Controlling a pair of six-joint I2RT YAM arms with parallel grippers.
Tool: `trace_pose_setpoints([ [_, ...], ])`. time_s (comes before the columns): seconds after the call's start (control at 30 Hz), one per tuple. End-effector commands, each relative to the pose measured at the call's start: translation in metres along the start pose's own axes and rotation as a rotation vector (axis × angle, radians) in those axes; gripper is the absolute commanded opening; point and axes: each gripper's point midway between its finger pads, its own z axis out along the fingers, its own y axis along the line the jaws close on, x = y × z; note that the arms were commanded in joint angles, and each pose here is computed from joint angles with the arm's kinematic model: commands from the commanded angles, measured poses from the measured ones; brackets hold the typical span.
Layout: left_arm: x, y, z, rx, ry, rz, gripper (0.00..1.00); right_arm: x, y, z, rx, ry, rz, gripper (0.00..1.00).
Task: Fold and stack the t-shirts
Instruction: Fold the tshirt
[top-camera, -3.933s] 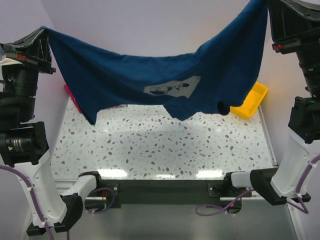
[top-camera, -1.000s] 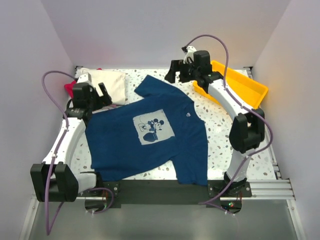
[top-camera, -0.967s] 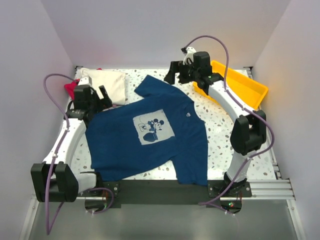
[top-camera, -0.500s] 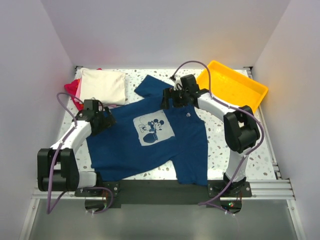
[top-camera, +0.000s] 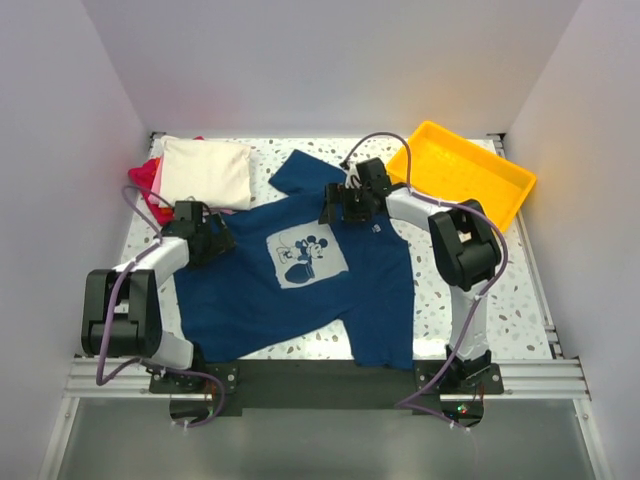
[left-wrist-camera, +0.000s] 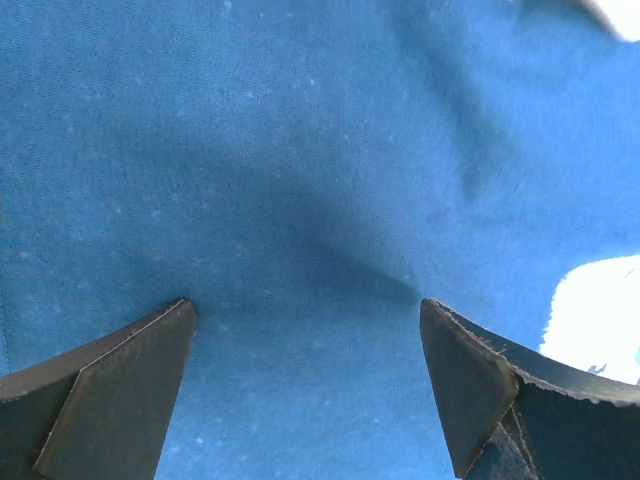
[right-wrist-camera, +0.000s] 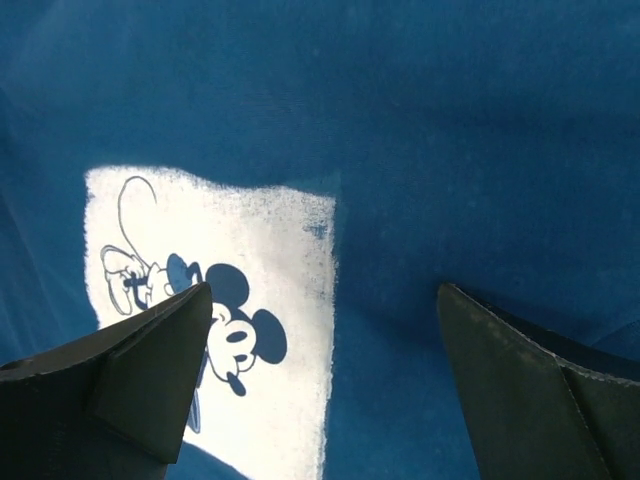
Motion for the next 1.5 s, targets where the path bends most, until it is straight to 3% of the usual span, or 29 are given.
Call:
trace_pose_setpoints([
  [0.0, -0.003, 0.002, 0.017, -0.009, 0.0, -0.001, 1.0, -0.004, -0.024, 0.012, 0.044, -0.013, 0.068, 0.99],
  [0.33, -0.038, -0.02, 0.041, 0.027, -0.035, 0.058, 1.0, -0.028, -0.065, 0.021, 0.104, -0.024, 0.129, 0.99],
  [0.5, -0.059, -0.035, 0.042, 0.06, -0.073, 0.095, 1.0, -0.046, -0.057, 0.021, 0.057, -0.033, 0.091, 0.98],
  [0.77, -0.085, -0.045, -0.019, 0.047, -0.231, 0.101, 1.0, -0.066, -0.029, -0.008, -0.005, -0.055, 0.033, 0.99],
  [0.87, -0.082, -0.031, -0.05, 0.004, -0.292, 0.055, 1.0, -0.071, -0.014, -0.032, -0.028, -0.083, 0.013, 0.99],
  [1.0, -0.052, -0.004, -0.073, -0.066, -0.272, -0.01, 1.0, -0.063, 0.005, -0.056, -0.051, -0.091, -0.002, 0.99],
  [1.2, -0.002, 0.007, -0.068, -0.045, -0.139, -0.061, 1.0, -0.025, 0.02, -0.056, -0.093, -0.037, 0.009, 0.99],
  [1.47, 0.033, 0.011, -0.045, -0.037, -0.023, -0.084, 1.0, 0.002, 0.013, -0.041, -0.088, 0.009, 0.028, 0.99],
])
